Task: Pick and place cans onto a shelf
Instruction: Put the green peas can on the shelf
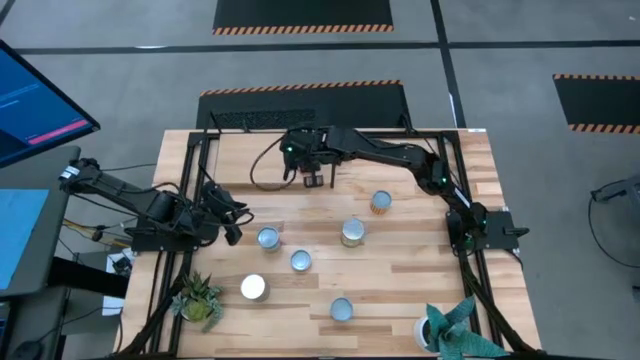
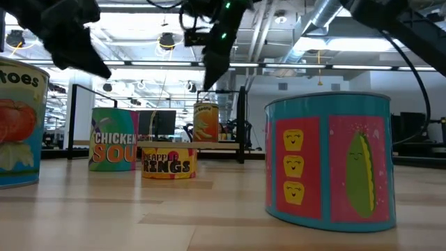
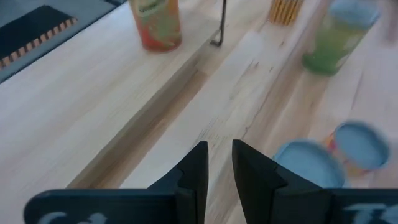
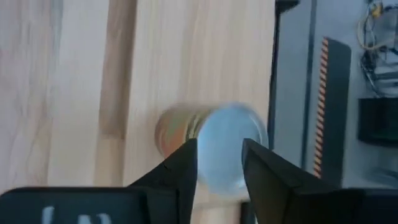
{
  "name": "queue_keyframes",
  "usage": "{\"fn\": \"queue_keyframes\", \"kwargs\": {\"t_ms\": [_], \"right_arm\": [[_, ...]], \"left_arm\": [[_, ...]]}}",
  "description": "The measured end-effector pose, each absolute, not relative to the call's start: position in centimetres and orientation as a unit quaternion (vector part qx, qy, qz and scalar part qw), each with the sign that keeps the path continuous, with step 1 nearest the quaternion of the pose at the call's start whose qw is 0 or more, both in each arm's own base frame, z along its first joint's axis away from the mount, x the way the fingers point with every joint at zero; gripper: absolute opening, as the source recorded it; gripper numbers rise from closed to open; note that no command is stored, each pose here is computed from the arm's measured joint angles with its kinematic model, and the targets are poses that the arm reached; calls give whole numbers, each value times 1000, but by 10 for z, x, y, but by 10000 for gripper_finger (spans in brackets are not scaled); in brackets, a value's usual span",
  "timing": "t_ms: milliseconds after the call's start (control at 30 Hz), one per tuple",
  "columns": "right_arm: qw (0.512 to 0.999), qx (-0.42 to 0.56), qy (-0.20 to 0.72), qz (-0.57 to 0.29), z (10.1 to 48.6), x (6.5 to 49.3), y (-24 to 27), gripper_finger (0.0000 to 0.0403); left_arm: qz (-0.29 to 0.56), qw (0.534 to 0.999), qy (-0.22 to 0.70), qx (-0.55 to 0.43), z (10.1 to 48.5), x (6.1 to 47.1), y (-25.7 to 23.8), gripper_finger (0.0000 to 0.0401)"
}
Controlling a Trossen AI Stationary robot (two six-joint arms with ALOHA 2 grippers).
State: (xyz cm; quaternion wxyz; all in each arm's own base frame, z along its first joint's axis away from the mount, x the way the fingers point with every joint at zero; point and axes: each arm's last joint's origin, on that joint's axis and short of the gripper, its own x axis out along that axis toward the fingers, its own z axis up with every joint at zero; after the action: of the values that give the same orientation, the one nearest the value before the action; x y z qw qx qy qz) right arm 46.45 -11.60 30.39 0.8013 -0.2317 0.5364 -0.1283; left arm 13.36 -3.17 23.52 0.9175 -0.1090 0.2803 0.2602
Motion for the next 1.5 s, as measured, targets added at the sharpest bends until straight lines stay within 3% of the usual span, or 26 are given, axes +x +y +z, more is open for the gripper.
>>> {"fn": "queue_keyframes", "kwargs": {"t_ms": [100, 333, 467, 700, 1033, 1500], "right_arm": [[806, -230, 525, -149, 335, 448, -95, 160], [844, -89, 486, -206, 421, 364, -42, 141], [851, -7, 464, -244, 453, 315, -21, 126], [894, 58, 363, -255, 493, 255, 23, 116], [920, 55, 279, -268, 496, 208, 80, 116], [945, 48, 228, -228, 488, 175, 124, 116]], "left_arm": [[248, 940, 211, -99, 248, 145, -34, 62], [246, 968, 19, 50, 296, 183, -18, 62], [217, 974, -18, 68, 308, 203, 6, 62], [184, 977, 79, 73, 323, 246, 40, 62], [177, 935, 284, 120, 333, 314, 82, 62], [186, 843, 491, 118, 278, 380, 137, 62]]}}
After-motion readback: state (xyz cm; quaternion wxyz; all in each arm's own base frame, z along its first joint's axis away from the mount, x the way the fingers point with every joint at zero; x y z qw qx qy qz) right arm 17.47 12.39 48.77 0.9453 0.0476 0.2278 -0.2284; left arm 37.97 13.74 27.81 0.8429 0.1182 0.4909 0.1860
